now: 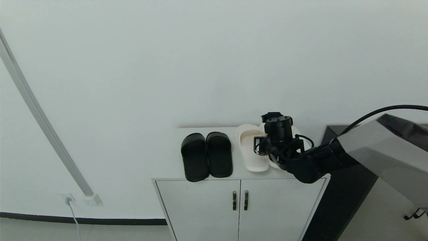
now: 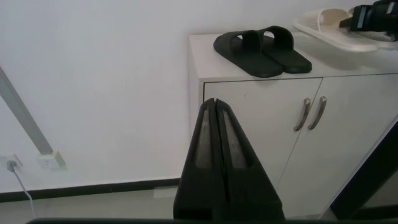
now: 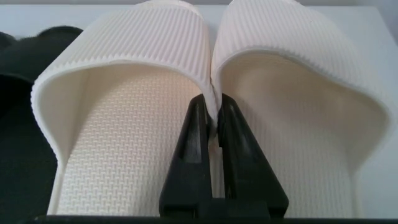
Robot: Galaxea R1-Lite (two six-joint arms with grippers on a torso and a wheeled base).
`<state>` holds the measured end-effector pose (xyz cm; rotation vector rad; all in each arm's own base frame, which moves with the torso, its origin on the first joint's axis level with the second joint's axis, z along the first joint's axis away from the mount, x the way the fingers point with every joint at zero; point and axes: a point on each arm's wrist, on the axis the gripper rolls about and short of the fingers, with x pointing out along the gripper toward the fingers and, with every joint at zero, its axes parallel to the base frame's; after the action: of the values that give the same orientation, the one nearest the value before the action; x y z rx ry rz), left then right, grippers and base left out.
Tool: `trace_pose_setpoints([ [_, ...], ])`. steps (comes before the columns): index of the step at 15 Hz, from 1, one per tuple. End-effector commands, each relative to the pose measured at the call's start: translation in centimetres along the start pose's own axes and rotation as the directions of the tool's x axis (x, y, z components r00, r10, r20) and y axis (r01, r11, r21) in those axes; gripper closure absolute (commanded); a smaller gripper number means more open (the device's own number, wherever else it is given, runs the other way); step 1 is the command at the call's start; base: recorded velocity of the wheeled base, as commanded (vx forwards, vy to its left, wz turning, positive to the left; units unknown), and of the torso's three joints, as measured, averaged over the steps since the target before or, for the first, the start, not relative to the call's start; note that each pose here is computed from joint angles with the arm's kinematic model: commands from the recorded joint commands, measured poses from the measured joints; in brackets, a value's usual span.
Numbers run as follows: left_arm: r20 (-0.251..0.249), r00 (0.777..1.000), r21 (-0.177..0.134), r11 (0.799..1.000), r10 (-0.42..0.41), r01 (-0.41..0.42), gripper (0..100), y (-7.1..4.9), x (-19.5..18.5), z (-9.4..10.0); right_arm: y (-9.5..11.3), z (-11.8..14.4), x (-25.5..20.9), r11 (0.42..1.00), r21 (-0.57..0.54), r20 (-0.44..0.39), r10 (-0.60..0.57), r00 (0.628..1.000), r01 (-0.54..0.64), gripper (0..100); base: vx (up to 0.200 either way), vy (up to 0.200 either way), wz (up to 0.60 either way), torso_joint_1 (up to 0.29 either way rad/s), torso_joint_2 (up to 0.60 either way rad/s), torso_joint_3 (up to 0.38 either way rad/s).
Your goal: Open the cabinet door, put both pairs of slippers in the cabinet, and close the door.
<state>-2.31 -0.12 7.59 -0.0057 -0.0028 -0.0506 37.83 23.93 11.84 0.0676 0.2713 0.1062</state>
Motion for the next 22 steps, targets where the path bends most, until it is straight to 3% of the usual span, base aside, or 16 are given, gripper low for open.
trace_pose_setpoints([
  [1,-0.001,1.000,0.000,1.000,0.000,0.000,100,0.0,0.0,0.0,-1.7,1.4,-6.0,0.993,-0.045,0.039,0.108,0.993,-0.106,100,0.000,0.000,0.00,0.000,0.00,0.000],
  [3,-0.001,1.000,0.001,1.000,0.005,-0.005,100,0.0,0.0,0.0,-2.9,0.7,-9.3,0.974,-0.080,0.039,0.216,0.976,-0.212,100,0.000,0.000,0.00,0.000,0.00,0.000],
  [6,-0.001,1.000,0.000,1.000,0.003,-0.003,100,0.0,0.0,0.0,-4.7,0.0,-13.5,0.912,-0.109,-0.004,0.397,0.918,-0.395,100,0.000,0.000,0.00,0.000,0.00,0.000],
  [11,-0.001,1.000,0.000,1.000,0.003,-0.003,100,0.0,0.0,0.0,-6.3,-1.0,-17.6,0.752,-0.094,-0.088,0.646,0.758,-0.652,100,0.000,0.000,0.00,0.000,0.00,0.000],
  [19,-0.001,1.000,-0.002,1.000,0.003,-0.003,100,0.0,0.0,0.0,-6.4,-1.7,-18.0,0.737,-0.116,-0.118,0.655,0.746,-0.665,100,0.000,0.000,0.00,0.000,0.00,0.000],
  [22,-0.001,1.000,-0.002,1.000,0.003,-0.003,100,0.0,0.0,0.0,-6.4,-2.0,-17.9,0.738,-0.120,-0.128,0.652,0.748,-0.664,100,-0.200,0.000,0.00,0.007,0.00,0.005],
])
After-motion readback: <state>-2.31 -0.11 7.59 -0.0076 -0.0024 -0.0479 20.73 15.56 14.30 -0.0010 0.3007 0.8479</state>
